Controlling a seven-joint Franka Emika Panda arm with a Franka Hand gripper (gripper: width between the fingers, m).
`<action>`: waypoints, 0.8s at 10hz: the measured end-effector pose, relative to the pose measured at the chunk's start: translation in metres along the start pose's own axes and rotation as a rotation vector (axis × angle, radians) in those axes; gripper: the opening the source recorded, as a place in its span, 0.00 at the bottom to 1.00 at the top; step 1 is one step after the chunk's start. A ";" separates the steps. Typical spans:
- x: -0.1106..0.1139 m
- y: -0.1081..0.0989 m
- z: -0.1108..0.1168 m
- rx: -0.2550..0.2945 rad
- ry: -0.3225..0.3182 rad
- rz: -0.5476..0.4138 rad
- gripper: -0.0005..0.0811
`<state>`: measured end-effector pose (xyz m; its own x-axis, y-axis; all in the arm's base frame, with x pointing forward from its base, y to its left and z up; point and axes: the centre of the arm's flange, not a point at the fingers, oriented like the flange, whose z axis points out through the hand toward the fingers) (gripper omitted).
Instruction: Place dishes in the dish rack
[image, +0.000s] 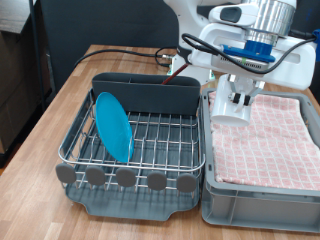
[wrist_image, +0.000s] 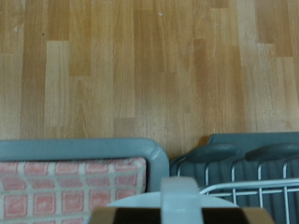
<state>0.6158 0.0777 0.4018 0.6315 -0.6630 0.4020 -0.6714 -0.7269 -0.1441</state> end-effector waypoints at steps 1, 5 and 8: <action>0.013 -0.002 0.005 -0.018 -0.022 -0.008 0.10; 0.050 -0.016 0.033 -0.103 -0.104 -0.031 0.10; 0.054 -0.021 0.060 -0.141 -0.145 -0.027 0.10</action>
<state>0.6871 0.0462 0.3725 0.6926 -0.6696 0.2682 -0.6945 -0.7195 -0.0026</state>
